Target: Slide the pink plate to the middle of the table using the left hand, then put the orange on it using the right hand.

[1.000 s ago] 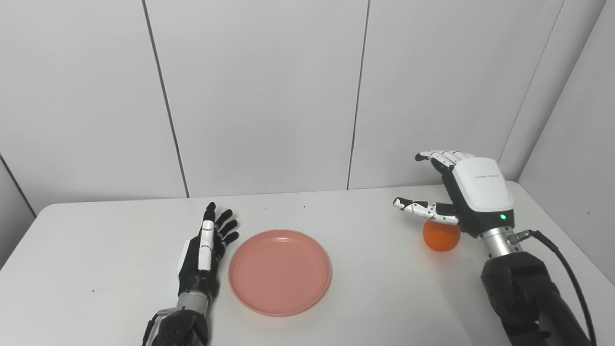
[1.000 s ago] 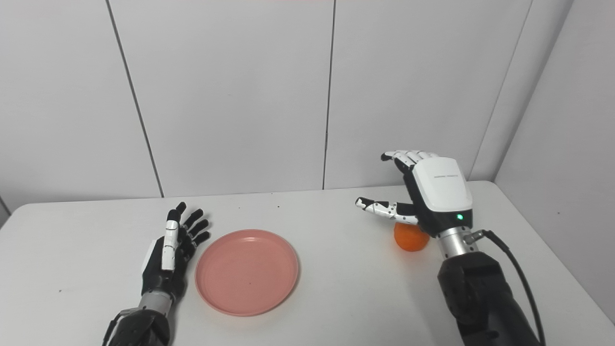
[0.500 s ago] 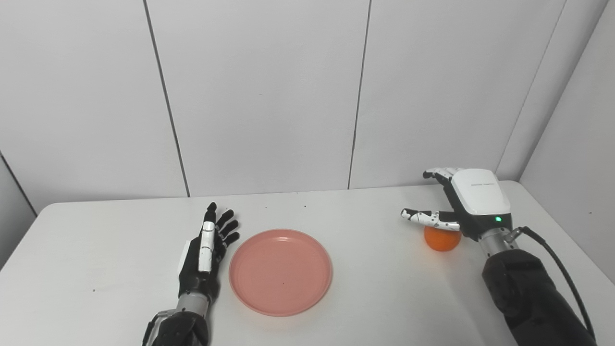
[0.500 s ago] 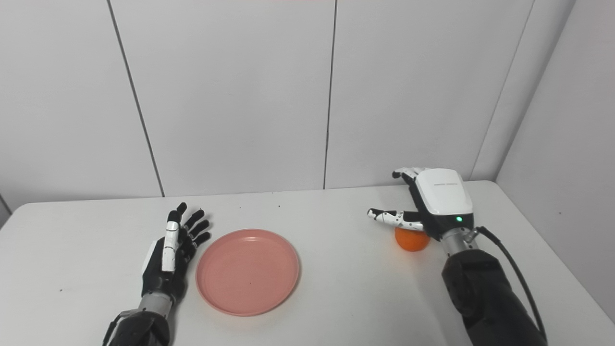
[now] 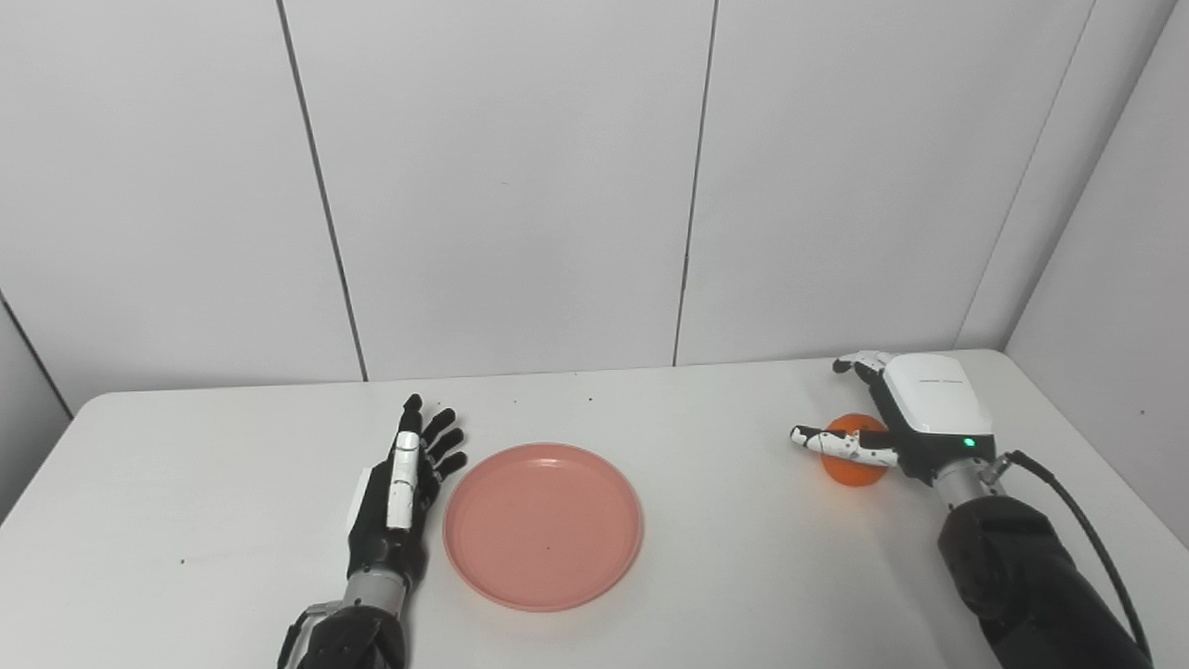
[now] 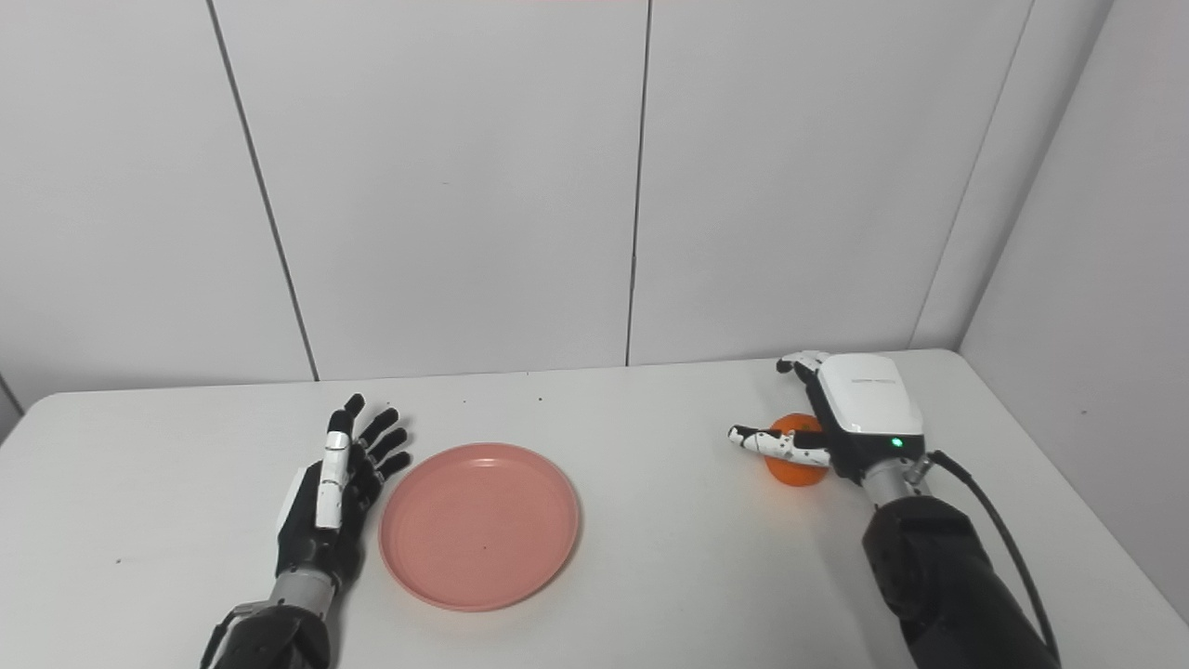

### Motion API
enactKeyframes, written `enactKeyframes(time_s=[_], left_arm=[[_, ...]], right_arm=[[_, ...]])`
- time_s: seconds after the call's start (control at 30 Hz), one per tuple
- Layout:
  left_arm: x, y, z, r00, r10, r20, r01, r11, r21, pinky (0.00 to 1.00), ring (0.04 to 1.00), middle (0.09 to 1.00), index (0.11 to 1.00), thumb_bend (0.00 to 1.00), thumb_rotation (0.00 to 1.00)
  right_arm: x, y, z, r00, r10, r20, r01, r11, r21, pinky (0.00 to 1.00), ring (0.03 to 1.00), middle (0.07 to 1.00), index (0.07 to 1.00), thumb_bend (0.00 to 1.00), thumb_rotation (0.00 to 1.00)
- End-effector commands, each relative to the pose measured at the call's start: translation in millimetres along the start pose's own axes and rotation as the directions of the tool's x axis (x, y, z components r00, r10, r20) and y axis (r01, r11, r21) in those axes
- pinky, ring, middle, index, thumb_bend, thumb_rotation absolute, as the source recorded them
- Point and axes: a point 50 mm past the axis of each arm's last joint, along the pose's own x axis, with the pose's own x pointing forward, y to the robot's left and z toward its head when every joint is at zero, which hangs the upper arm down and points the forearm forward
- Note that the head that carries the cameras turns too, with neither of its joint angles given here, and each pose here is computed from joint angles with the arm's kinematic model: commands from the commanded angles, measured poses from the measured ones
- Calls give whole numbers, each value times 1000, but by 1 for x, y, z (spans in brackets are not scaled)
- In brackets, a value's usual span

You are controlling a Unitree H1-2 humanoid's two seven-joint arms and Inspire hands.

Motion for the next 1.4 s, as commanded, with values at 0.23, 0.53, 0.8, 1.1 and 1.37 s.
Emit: enactKeyframes(time_s=[0.23,0.53,0.8,1.1,1.37], left_arm=[[-8,1,-17,994,7,-110,-8,1000,-10,860,892,919,1000,674,987],[-7,-1,-20,994,12,-113,-13,1000,-6,845,887,915,1000,669,973],[-5,-4,-20,994,9,-111,-9,1000,-6,840,889,912,1000,664,969],[-6,-6,-18,994,13,-111,-14,1000,-4,831,878,905,1000,646,969],[-8,-8,-17,994,9,-111,-9,1000,-4,835,879,909,1000,641,973]], right_arm=[[20,-24,7,999,-49,-21,49,999,-10,791,766,782,741,757,865],[18,-22,4,999,-48,-20,48,999,-16,826,785,790,743,756,867],[17,-11,-8,999,-42,-9,42,999,7,811,767,768,724,739,815],[15,1,-19,996,-78,39,77,997,29,689,714,720,669,723,714],[12,11,-25,990,-120,77,115,991,70,582,637,668,622,680,662]])
